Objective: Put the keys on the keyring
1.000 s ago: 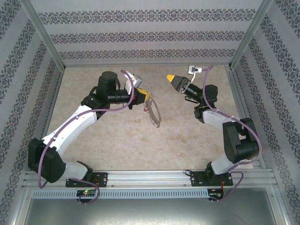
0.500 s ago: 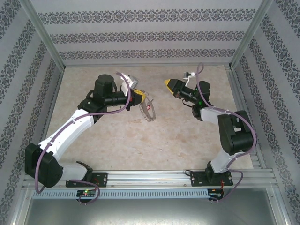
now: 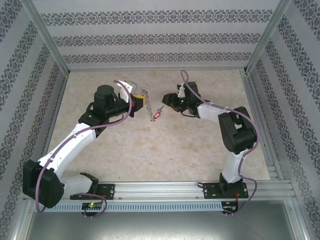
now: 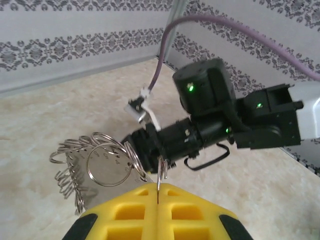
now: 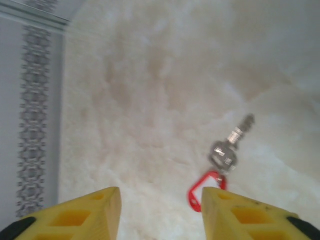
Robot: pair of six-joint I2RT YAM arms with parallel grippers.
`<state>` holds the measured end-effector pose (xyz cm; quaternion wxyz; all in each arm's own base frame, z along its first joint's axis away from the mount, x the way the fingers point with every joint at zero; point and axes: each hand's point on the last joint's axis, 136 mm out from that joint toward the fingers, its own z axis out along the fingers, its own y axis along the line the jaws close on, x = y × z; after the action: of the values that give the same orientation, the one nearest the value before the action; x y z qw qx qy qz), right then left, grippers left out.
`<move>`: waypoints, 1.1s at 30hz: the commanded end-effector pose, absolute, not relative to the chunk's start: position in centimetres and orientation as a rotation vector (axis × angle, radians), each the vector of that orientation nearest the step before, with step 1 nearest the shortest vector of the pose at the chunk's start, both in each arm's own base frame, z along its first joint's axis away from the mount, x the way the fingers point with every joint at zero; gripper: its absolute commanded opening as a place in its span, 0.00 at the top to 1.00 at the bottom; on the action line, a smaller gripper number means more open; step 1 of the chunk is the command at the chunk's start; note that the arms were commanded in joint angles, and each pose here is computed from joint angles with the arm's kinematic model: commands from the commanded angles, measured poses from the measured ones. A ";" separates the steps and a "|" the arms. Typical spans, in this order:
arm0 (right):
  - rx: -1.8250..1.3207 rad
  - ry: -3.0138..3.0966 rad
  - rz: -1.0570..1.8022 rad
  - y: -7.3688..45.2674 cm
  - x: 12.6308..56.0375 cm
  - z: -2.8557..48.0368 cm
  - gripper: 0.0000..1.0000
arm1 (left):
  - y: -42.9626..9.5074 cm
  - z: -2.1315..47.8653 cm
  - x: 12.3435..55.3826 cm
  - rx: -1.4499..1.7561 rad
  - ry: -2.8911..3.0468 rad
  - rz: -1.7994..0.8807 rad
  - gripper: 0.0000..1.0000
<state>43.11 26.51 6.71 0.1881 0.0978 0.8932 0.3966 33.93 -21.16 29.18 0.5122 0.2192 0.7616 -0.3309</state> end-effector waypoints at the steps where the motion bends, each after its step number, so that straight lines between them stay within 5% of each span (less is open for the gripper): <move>1: 0.329 2.604 0.942 26.3 43.0 4.1 0.63 | -20.2 31.5 34.2 0.480 1.734 -0.773 1.00; 19: 0.254 2.725 0.511 28.6 43.0 1.9 0.70 | -19.1 30.9 32.8 0.456 1.686 -0.773 1.00; 33: 0.203 2.606 0.449 27.1 42.3 6.7 0.72 | -19.4 31.3 32.3 0.456 1.651 -0.826 1.00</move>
<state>42.19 28.48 4.90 0.2159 0.0738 0.9559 0.1847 32.55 -19.56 28.40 0.5438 0.1907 0.7438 -0.3387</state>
